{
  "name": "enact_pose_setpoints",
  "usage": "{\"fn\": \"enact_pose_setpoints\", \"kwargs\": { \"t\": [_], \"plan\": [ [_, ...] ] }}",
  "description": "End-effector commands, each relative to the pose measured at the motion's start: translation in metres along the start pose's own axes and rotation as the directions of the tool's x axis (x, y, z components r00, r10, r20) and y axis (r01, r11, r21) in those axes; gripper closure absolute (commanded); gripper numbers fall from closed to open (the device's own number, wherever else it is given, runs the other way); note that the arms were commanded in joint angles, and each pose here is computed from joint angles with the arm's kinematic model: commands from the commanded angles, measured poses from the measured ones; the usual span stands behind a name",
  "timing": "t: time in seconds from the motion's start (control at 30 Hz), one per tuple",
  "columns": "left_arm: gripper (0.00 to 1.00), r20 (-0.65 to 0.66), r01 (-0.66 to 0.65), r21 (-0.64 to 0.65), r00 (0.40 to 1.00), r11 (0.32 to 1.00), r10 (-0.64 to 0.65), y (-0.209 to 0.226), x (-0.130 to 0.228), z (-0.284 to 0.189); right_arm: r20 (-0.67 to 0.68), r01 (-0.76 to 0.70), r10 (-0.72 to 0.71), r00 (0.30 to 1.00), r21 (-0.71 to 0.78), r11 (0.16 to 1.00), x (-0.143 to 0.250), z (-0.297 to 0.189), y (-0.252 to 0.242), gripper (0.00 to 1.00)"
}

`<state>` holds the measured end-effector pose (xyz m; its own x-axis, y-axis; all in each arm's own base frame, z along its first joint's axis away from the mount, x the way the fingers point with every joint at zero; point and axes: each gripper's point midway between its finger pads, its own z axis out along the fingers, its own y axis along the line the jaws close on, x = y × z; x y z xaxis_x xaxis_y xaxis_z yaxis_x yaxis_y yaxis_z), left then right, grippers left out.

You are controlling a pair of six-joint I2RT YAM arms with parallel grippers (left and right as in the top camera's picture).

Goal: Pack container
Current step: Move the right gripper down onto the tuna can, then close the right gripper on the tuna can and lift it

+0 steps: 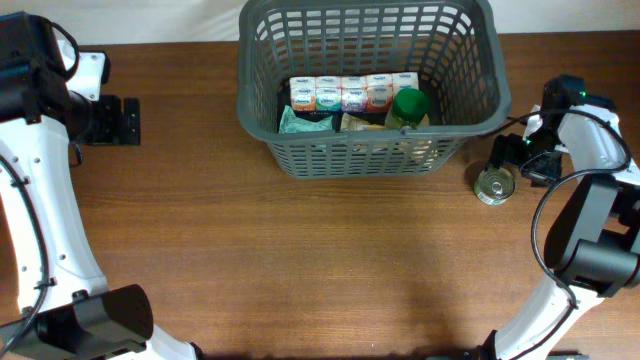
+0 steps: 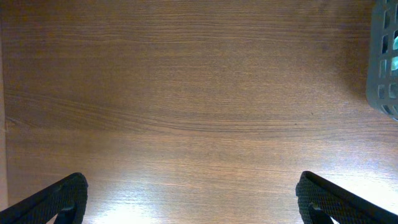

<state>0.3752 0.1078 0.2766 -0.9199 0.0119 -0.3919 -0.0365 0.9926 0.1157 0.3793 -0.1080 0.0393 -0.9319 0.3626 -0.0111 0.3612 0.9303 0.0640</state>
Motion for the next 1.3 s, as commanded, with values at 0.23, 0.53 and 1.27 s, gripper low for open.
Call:
{"fn": "enact_pose_setpoints", "kwargs": {
  "t": [0.23, 0.53, 1.27],
  "plan": [
    [0.01, 0.006, 0.015, 0.009, 1.000, 1.000, -0.015, -0.001, 0.001, -0.002, -0.015, 0.111, -0.113, 0.993, -0.121, 0.986, 0.006, 0.006, 0.027, 0.09],
    [0.01, 0.006, 0.015, 0.009, 1.000, 1.000, -0.015, -0.001, 0.001, -0.002, -0.048, 0.132, -0.139, 0.989, -0.124, 0.983, 0.020, 0.023, 0.027, 0.08],
    [0.01, 0.006, 0.015, 0.009, 1.000, 1.000, -0.015, -0.001, 0.001, -0.002, -0.029, 0.123, -0.128, 0.991, -0.118, 0.985, 0.026, 0.052, 0.024, 0.19]
  ]
}}
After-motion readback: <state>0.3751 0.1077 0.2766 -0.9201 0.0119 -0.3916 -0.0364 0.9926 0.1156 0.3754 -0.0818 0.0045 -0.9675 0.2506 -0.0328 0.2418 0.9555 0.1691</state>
